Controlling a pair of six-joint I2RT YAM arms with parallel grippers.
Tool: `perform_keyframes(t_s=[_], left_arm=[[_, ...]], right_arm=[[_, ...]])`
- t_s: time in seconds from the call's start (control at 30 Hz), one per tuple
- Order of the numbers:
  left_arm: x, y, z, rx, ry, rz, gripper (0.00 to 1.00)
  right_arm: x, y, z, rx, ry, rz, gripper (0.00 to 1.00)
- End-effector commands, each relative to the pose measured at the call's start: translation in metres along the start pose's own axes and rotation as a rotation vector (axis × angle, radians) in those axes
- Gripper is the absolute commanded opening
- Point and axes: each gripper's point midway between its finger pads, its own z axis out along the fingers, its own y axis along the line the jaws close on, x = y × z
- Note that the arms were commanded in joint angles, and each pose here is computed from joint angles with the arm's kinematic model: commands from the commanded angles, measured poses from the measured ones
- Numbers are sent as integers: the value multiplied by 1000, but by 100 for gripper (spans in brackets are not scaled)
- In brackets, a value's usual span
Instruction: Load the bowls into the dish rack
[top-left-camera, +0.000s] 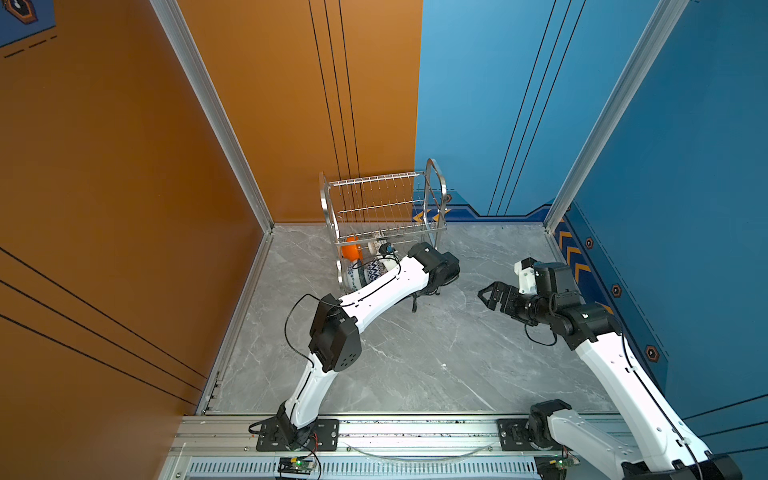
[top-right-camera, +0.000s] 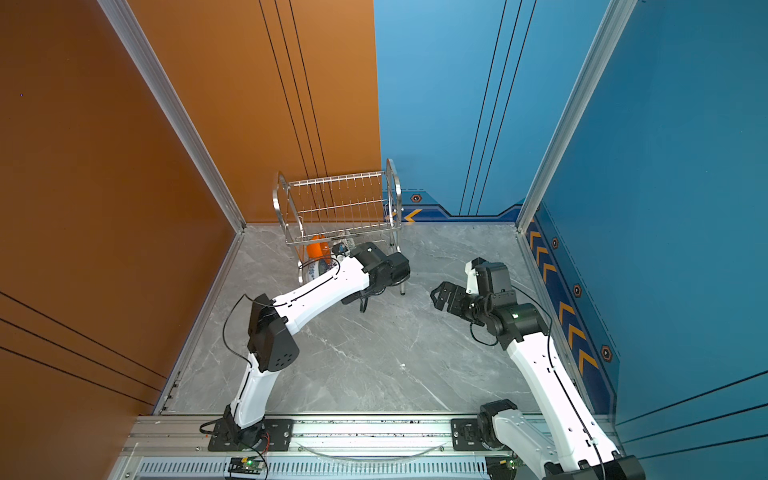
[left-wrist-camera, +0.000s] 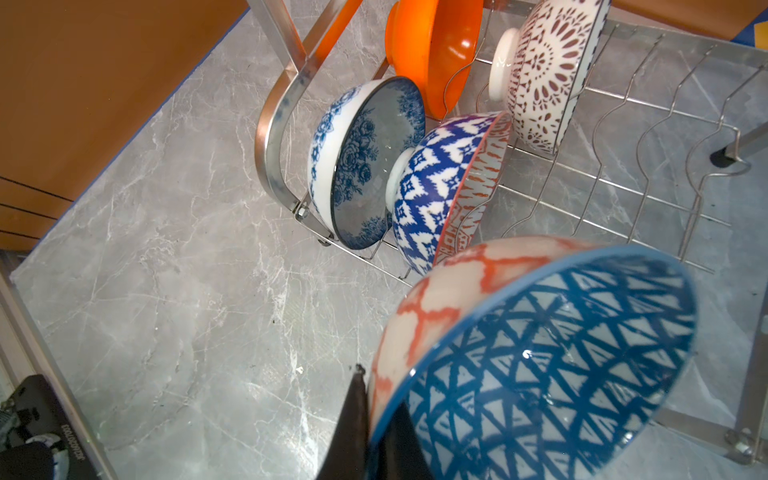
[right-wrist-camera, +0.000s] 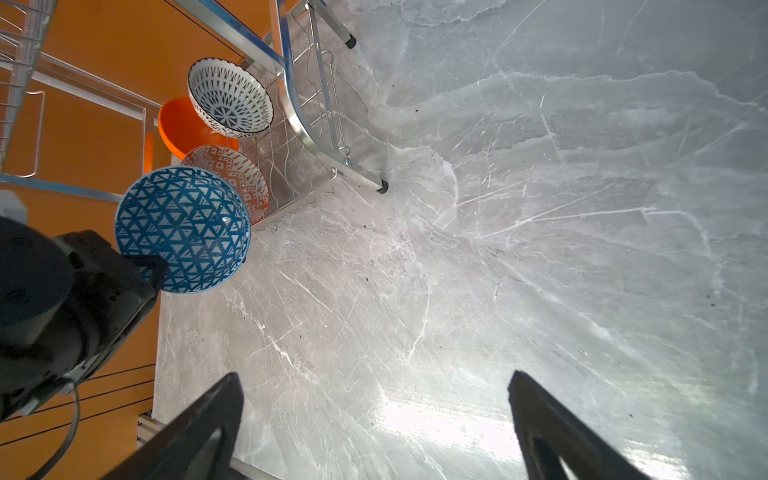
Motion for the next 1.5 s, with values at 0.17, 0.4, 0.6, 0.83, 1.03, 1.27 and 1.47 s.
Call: perform_keyframes(t_s=[0.17,0.4,0.6,0.83,1.03,1.27,1.47], left_arm=[[-8,18,5,-135,-74,-3,0],[-7,14,6,-133,-95,25,0],[-1,17,0,-123,-56,41,0],[43,7,-19,-73,41,221,0],[101,-18,-12,125,304,258,0],[131,-55,-22,367,448,286,0],[133,-74,-30,505,534,243,0]], right_arm=[[28,-13,-29,25,36,58,100],[38,-23,-37,58,47,55,100],[34,-29,-29,92,57,55,100],[35,-45,-14,175,91,76,100],[46,-57,-2,219,142,117,100],[59,-66,21,238,204,147,100],[61,-45,36,223,241,-5,100]])
